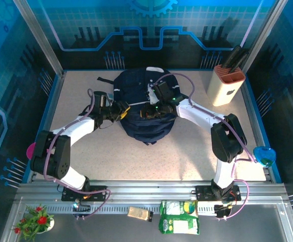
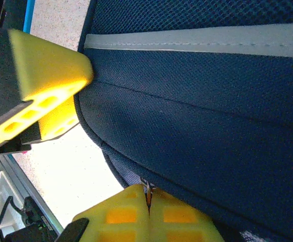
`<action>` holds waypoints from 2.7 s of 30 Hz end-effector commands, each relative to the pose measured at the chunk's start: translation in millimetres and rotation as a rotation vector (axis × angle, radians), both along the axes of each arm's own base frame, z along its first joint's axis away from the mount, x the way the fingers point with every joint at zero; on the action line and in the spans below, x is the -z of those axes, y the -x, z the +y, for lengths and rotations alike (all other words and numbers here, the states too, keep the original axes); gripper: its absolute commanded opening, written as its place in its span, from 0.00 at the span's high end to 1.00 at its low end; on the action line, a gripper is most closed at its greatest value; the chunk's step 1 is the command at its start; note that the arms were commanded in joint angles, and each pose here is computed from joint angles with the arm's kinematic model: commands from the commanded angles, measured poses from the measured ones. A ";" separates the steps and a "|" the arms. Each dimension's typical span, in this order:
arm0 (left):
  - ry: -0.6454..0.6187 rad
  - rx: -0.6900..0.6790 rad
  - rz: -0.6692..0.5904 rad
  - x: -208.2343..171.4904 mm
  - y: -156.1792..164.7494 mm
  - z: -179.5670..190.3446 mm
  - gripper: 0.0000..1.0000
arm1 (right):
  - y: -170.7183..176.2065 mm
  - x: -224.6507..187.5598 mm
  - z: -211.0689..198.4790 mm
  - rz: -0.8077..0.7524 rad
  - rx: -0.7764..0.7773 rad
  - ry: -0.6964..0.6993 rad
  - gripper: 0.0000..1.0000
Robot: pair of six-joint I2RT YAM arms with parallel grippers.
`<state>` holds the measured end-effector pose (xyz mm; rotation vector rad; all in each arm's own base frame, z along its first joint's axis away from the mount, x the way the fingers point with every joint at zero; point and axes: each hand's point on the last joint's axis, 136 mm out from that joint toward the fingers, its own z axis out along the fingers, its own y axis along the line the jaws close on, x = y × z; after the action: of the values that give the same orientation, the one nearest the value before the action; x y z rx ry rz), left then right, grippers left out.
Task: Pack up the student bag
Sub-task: Zip the student bag at the top-center of the table, then reset both arms
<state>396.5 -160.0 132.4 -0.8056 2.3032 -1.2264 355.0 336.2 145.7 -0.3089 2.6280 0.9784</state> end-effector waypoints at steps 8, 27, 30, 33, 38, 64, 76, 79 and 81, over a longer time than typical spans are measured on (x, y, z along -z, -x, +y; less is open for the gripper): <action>-0.006 0.043 -0.050 -13.3 -12.3 -8.9 0.96 | 0.2 -10.4 -8.4 -0.067 -0.005 0.035 1.00; -0.213 0.114 -0.032 -1.5 -17.7 21.4 1.00 | 12.0 37.2 -161.8 -0.151 -0.012 0.562 0.99; -0.271 0.154 -0.024 0.8 -17.3 28.1 1.00 | 5.0 41.3 -177.4 -0.174 -0.040 0.679 0.99; -0.325 0.186 -0.021 2.7 -18.2 35.7 1.00 | -6.2 41.0 -185.1 -0.196 -0.051 0.743 0.99; -0.421 0.267 -0.029 4.6 -21.3 42.1 1.00 | -33.5 35.8 -185.0 -0.251 -0.066 0.780 0.96; -0.449 0.479 -0.117 -3.4 -17.1 32.3 0.95 | -113.5 14.2 -167.2 -0.371 -0.027 0.569 0.70; -0.737 0.064 -0.274 -68.1 -1.7 102.2 0.49 | -48.1 -69.5 -235.3 -0.574 0.331 0.597 0.15; -0.802 -0.036 -0.301 -75.1 7.6 121.5 0.30 | -34.4 -86.3 -265.1 -0.634 0.471 0.635 0.03; -0.832 -0.101 -0.315 -78.0 13.2 133.6 0.17 | -26.1 -94.6 -277.9 -0.669 0.541 0.625 0.00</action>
<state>382.9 -59.1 212.8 -0.2625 2.2415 -0.4005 380.1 88.4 228.5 -0.1986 2.2061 -0.0406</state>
